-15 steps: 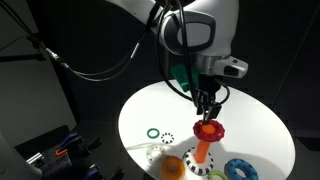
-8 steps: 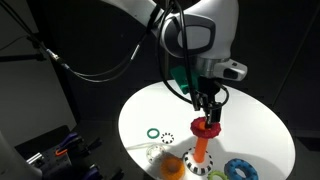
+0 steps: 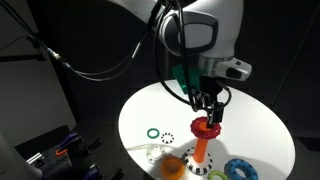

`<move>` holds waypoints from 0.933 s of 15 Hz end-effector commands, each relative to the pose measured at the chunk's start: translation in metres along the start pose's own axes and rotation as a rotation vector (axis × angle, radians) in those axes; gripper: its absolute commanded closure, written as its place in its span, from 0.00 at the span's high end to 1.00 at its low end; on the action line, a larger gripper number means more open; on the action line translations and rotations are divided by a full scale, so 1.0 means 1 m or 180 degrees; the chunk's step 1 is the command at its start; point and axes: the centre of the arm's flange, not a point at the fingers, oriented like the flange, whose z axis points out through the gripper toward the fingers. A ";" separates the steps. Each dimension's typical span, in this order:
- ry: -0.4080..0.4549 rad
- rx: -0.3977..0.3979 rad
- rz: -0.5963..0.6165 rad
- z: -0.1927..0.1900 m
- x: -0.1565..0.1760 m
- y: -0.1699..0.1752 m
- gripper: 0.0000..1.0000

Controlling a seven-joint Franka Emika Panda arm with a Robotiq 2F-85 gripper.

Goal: Put the pink circular object on the orange object

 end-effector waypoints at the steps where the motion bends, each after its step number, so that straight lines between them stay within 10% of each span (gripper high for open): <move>1: 0.0060 0.0098 0.0037 -0.021 -0.003 0.020 1.00; 14: 0.0139 -0.0006 0.0273 -0.028 -0.010 0.078 1.00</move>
